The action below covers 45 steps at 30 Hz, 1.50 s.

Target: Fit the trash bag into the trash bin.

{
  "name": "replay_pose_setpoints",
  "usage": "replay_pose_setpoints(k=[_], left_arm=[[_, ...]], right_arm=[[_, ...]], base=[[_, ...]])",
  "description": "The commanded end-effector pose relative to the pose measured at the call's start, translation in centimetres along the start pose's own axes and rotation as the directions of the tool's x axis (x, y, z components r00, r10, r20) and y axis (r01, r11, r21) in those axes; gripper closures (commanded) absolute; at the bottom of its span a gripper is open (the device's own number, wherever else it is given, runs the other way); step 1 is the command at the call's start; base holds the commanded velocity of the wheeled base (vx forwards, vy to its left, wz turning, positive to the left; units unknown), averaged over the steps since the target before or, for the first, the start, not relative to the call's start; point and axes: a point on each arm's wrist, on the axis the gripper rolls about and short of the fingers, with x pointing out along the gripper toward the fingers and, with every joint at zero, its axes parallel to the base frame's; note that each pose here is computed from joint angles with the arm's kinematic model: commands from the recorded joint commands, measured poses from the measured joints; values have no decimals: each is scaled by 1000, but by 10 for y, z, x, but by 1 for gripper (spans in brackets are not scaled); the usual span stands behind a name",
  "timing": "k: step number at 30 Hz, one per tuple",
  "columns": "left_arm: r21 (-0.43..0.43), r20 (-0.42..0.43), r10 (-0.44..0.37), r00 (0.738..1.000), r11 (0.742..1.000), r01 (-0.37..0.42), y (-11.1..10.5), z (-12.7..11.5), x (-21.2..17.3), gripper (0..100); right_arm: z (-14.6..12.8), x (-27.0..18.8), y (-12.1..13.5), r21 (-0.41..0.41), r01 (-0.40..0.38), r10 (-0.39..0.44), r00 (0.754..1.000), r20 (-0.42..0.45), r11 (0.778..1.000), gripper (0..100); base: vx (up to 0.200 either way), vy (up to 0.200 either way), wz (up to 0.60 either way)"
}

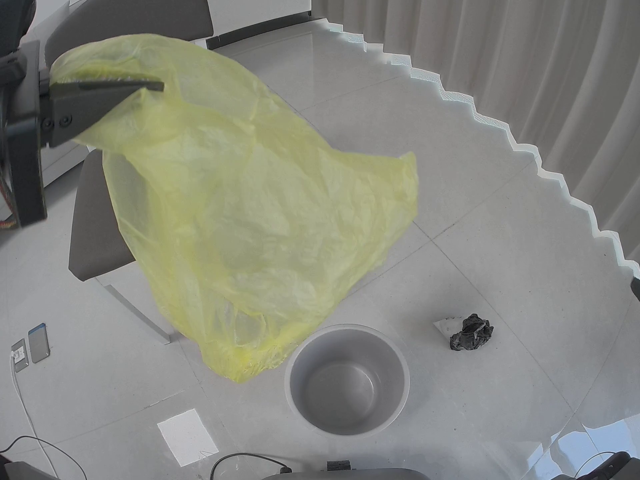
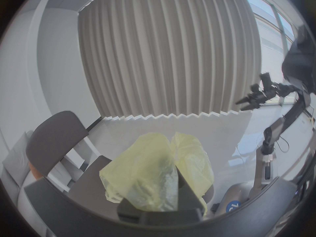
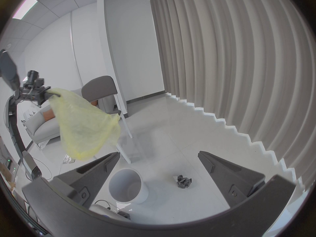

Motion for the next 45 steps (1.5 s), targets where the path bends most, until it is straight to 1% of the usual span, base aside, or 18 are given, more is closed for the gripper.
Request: replay_pose_setpoints(k=[1,4,9,14,17,20,21,22,24,26,27,28,32,35,36,37,39,45], left_arm=[[104,1,-95,995,990,95,-23,0,-1,100],[131,13,-126,992,984,123,-29,3,1,100],[192,41,-178,983,967,167,-38,11,4,100],[209,71,-167,983,966,149,-34,22,5,100],[206,81,-153,985,969,133,-32,27,5,100],[203,86,-141,986,972,121,-31,29,4,100],[204,88,-143,986,971,122,-31,29,4,100],[204,88,-143,986,971,122,-31,29,4,100],[208,111,-165,980,968,140,-34,33,1,100],[206,123,-170,978,968,142,-35,36,1,100],[206,123,-170,978,968,142,-35,36,1,100],[202,132,-169,977,969,140,-35,37,2,100],[199,148,-168,975,970,137,-34,40,0,100],[197,160,-171,972,971,139,-35,41,-1,100],[196,167,-168,972,971,134,-34,42,-1,100],[194,173,-167,971,972,133,-34,43,-2,100],[194,180,-168,969,972,133,-34,44,-2,100],[191,189,-166,968,973,130,-33,46,-3,100]], right_arm=[[20,60,-10,14,-43,45,993,-110,999,0],[23,71,-6,17,-96,98,986,-134,995,0],[28,95,0,28,-149,152,972,-177,988,0],[33,116,9,25,-214,215,958,-188,976,0],[31,120,20,19,-273,272,943,-194,962,0],[25,119,31,17,-333,328,920,-215,943,0],[23,119,32,18,-343,339,914,-223,939,0],[23,119,32,18,-343,339,914,-223,939,0],[23,123,37,19,-364,358,905,-231,931,0],[22,127,40,19,-380,374,896,-239,925,0],[22,127,40,19,-380,374,896,-239,925,0],[23,130,45,15,-404,396,888,-232,915,0],[22,140,58,7,-450,440,870,-223,893,0],[18,148,64,1,-446,434,870,-235,895,0],[12,153,68,-4,-429,413,873,-258,904,0],[9,155,70,-10,-420,402,875,-270,907,0],[6,156,72,-11,-415,395,874,-283,910,0],[5,155,72,-11,-413,393,874,-286,910,0]], base=[[0,0,0],[0,0,0],[0,0,0],[0,0,0],[0,0,0],[0,0,0],[0,0,0],[0,0,0],[0,0,0],[0,0,0],[0,0,0],[0,0,0],[0,0,0],[0,0,0],[0,0,0],[0,0,0],[0,0,0],[0,0,0]])
